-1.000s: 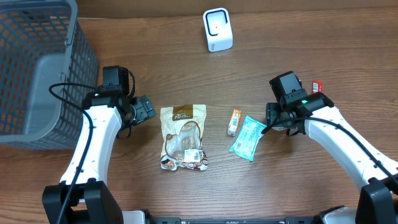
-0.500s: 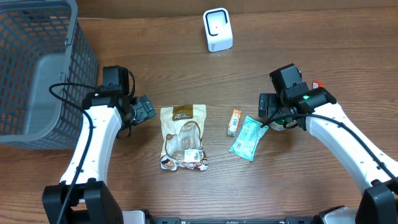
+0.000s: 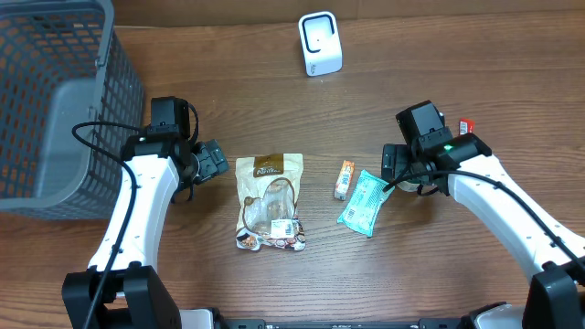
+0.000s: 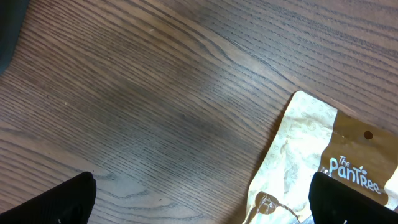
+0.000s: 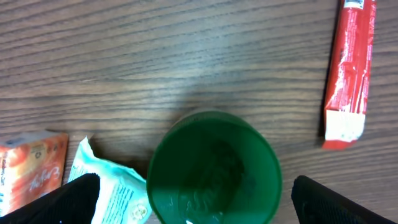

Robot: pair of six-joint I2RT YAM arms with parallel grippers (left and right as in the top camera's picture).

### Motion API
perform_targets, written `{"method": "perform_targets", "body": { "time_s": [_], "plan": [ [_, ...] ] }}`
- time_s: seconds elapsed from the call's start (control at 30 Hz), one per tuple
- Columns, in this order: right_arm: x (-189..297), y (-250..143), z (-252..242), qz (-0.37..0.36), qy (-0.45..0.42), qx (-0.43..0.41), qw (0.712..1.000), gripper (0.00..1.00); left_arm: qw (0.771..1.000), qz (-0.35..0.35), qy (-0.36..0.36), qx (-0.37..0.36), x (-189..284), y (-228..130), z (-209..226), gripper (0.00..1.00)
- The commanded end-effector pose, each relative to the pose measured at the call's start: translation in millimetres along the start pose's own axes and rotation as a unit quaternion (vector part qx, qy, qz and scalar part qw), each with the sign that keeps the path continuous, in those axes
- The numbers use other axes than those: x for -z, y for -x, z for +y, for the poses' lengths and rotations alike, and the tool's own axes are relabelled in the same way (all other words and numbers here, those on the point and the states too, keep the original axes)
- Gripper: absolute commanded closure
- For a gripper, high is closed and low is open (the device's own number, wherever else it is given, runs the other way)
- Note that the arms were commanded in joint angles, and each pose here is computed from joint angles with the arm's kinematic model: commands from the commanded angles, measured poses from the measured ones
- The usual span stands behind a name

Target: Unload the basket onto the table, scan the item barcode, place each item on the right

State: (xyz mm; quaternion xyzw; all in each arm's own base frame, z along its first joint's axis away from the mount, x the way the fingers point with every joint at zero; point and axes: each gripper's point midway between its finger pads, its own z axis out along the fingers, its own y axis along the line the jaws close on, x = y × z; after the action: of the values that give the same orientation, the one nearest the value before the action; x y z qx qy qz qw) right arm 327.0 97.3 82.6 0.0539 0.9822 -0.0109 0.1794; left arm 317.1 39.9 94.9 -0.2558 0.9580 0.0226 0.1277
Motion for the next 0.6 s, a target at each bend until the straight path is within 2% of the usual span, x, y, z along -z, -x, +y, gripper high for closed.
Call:
{"method": "perform_targets", "body": {
  "time_s": [0.0,0.57],
  "plan": [
    [-5.9,-3.6,-2.3,0.001,-0.001,-0.005,1.000,0.00,1.000,-0.010,0.001,-0.004,4.0,6.0,0.3,0.00],
    [-17.3,-7.8,-10.5,0.007,-0.029,-0.002,1.000,0.00,1.000,-0.010,0.001,-0.004,4.0,6.0,0.3,0.00]
  ]
}}
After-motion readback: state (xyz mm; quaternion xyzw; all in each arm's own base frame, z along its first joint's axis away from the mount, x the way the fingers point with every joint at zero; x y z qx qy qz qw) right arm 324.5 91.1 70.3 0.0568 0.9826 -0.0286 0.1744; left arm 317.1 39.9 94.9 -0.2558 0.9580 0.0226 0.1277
